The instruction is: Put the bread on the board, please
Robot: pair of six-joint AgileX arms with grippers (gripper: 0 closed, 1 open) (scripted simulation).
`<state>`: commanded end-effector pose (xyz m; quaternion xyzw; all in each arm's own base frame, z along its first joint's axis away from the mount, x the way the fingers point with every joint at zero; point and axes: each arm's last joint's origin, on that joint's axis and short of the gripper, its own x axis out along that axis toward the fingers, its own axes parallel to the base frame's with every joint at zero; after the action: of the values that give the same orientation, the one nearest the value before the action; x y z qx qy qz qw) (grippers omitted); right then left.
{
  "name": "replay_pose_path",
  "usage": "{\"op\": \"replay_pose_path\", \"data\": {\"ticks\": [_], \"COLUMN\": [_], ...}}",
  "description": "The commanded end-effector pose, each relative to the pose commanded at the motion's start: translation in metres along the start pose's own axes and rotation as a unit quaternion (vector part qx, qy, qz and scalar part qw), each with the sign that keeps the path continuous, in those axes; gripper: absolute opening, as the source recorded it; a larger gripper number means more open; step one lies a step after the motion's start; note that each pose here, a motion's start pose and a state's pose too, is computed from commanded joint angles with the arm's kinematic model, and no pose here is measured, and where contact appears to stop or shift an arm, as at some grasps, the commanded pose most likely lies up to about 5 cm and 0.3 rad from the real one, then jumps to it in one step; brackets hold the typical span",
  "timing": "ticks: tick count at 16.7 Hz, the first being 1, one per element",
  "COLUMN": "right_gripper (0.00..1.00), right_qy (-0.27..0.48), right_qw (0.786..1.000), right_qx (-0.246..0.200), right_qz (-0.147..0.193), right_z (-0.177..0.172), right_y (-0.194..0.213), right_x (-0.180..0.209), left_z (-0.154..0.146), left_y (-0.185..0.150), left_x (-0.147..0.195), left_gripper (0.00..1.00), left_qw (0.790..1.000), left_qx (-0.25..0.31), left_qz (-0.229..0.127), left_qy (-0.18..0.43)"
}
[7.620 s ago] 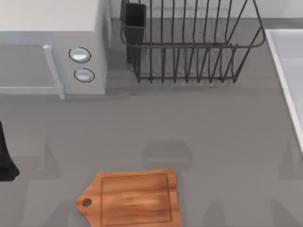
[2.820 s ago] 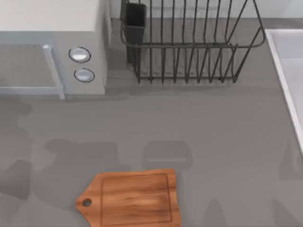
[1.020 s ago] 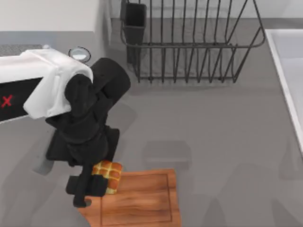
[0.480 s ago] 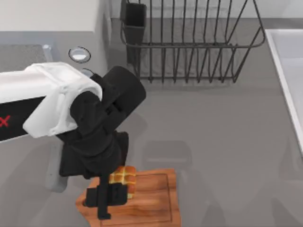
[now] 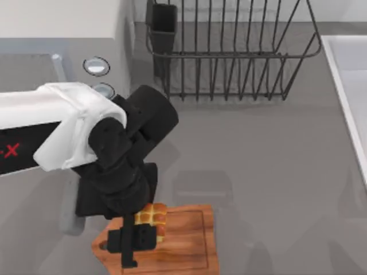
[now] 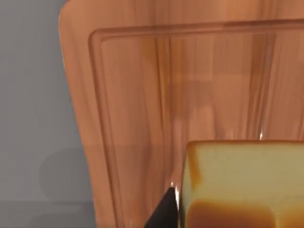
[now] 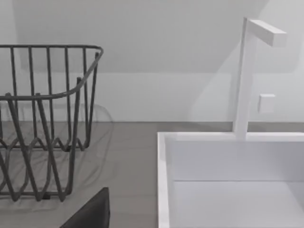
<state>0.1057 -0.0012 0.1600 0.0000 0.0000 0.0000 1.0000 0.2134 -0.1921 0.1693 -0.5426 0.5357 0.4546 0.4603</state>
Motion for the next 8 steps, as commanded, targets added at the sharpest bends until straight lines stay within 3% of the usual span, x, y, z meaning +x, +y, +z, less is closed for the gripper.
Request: {"op": "replay_pose_path", "data": {"ticks": [8], "right_gripper": [1.00], "right_qy": [0.000], "right_qw": [1.000], "right_qx": [0.000], "right_qz": [0.000], "right_z": [0.000], "right_y": [0.000], "right_x": [0.000], "left_z": [-0.001], "left_y": [0.000], "left_x": [0.020], "left_gripper": [0.00], "left_qw": [1.000], "left_qx": [0.001], "left_qz": [-0.004], "left_qy": [0.005]}}
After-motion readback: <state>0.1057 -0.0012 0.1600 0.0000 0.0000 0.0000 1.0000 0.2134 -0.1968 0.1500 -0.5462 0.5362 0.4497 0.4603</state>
